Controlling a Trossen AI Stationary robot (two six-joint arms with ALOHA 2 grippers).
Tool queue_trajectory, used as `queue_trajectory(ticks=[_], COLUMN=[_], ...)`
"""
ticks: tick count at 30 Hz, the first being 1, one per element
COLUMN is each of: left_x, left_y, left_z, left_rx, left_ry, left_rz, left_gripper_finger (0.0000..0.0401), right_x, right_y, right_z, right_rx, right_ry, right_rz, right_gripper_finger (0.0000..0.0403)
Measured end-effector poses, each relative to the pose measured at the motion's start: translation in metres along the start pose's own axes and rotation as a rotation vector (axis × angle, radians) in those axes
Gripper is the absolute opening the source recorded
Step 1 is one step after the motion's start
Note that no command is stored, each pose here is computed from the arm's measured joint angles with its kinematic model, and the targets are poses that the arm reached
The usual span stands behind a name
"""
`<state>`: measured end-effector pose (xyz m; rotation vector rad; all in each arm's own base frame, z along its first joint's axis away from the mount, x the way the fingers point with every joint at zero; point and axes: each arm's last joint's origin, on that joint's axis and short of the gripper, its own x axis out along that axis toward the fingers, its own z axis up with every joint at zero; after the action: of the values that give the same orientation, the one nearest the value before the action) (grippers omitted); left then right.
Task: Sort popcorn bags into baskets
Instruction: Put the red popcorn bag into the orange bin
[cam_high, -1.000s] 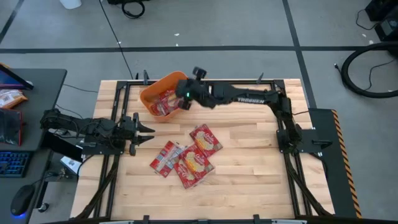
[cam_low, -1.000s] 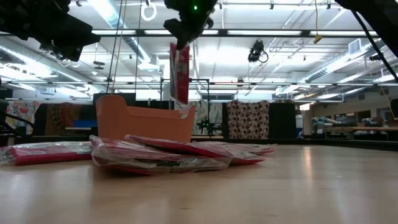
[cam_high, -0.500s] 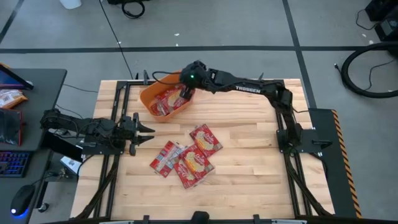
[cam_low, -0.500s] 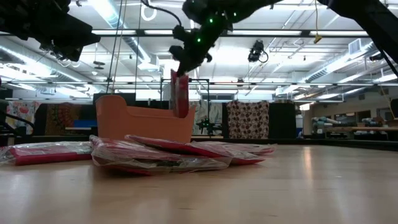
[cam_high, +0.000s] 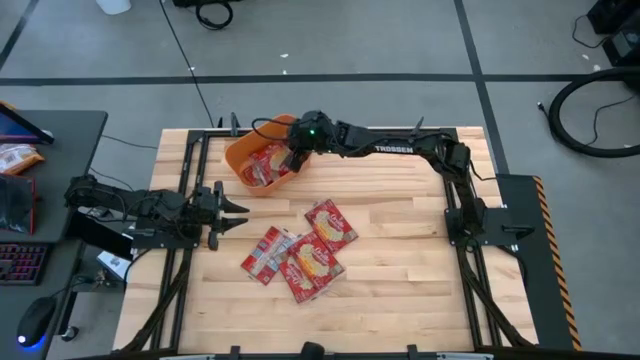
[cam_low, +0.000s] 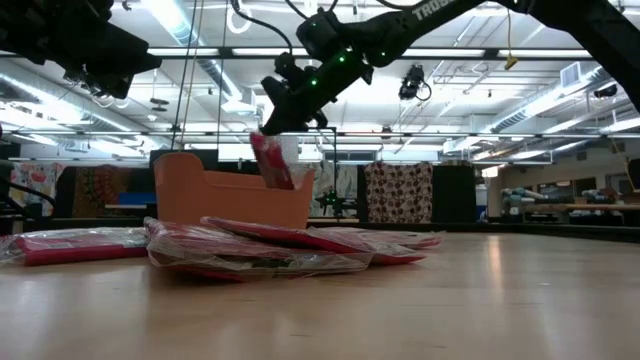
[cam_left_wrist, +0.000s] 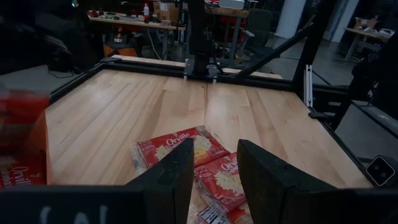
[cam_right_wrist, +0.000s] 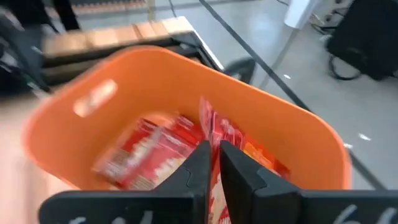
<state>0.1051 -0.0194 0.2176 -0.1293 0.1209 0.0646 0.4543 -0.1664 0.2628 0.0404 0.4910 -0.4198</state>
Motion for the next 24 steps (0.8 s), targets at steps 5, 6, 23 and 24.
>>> queue_trajectory(ticks=[5, 6, 23, 24], left_x=[0.0, 0.0, 0.0, 0.0], left_y=[0.0, 0.0, 0.001, 0.001], left_z=[-0.001, -0.002, -0.003, -0.003], left_rx=[0.007, 0.008, 0.006, 0.005], left_ry=[0.014, 0.024, 0.031, 0.028], left_rz=[0.003, 0.004, 0.005, 0.005], left_gripper_finger=[0.0128, 0.0128, 0.0128, 0.0128], right_x=[0.001, 0.001, -0.035, -0.038], right_y=[0.005, 0.008, 0.114, 0.12], right_z=[0.0, -0.001, -0.039, -0.043], right_rx=[0.071, 0.076, -0.188, -0.197], right_ry=[-0.037, -0.026, 0.419, 0.449], right_rz=[0.119, 0.132, 0.199, 0.2], right_gripper_finger=[0.0056, 0.0058, 0.007, 0.0073])
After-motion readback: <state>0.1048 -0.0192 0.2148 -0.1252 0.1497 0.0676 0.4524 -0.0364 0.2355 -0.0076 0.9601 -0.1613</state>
